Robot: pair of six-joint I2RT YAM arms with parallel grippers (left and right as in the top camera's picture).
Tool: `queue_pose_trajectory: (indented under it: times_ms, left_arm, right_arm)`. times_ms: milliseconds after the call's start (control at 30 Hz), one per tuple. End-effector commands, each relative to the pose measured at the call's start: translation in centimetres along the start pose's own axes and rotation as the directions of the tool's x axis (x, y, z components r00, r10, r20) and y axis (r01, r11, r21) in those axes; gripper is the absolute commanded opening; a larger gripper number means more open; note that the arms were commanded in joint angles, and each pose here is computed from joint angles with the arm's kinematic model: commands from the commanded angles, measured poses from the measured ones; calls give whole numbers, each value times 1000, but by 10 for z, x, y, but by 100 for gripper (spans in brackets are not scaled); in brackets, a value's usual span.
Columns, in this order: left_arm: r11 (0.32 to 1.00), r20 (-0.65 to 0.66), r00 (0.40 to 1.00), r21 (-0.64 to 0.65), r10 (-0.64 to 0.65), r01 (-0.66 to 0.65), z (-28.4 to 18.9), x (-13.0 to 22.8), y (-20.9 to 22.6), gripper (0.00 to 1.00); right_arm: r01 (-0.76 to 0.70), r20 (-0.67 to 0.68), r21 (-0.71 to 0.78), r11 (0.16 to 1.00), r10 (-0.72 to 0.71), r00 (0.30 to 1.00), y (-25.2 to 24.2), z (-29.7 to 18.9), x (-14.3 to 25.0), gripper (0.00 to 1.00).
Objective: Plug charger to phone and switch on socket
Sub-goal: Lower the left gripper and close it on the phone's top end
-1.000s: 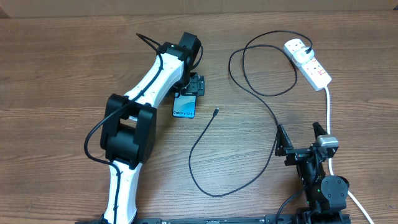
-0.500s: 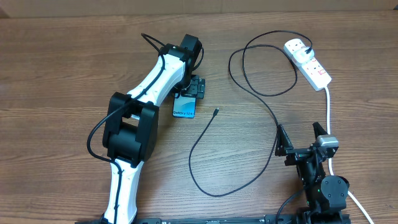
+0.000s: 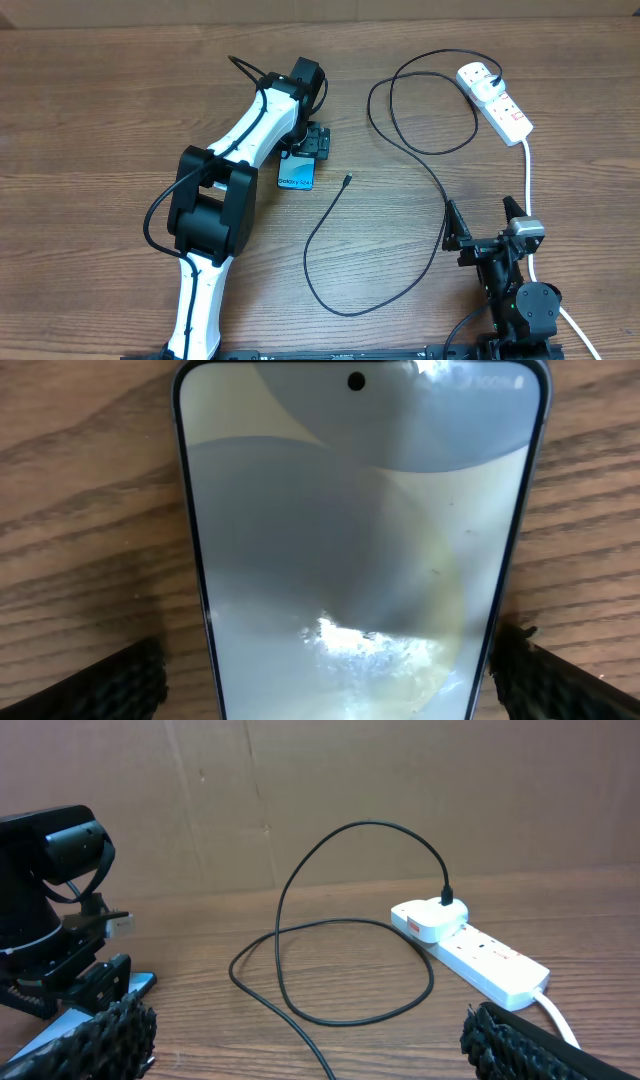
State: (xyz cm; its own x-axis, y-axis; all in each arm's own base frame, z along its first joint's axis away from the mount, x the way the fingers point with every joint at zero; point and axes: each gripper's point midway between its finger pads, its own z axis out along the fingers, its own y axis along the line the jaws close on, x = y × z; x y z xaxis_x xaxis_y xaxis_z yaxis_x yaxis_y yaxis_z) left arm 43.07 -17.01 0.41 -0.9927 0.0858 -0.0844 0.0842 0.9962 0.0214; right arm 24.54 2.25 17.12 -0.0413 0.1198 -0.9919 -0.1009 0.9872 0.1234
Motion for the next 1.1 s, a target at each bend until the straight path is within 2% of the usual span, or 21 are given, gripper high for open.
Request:
queue_pose_trajectory:
  times_ms: [0, 933, 1067]
  left_arm:
    - [999, -32, 999, -27, 24, -25, 14, 8, 1, 100]
    - [1000, -66, 998, 26, -9, 10, 25, 14, 2, 100]
    - [998, -67, 998, 66, -8, 13, 24, 13, -4, 99]
  right_arm:
    - [-3, 6, 4, 1000, 3, 1000, -1, 0, 1, 100]
    - [-3, 6, 5, 1000, 3, 1000, -1, 0, 1, 100]
    - [-3, 6, 5, 1000, 3, 1000, -1, 0, 1, 100]
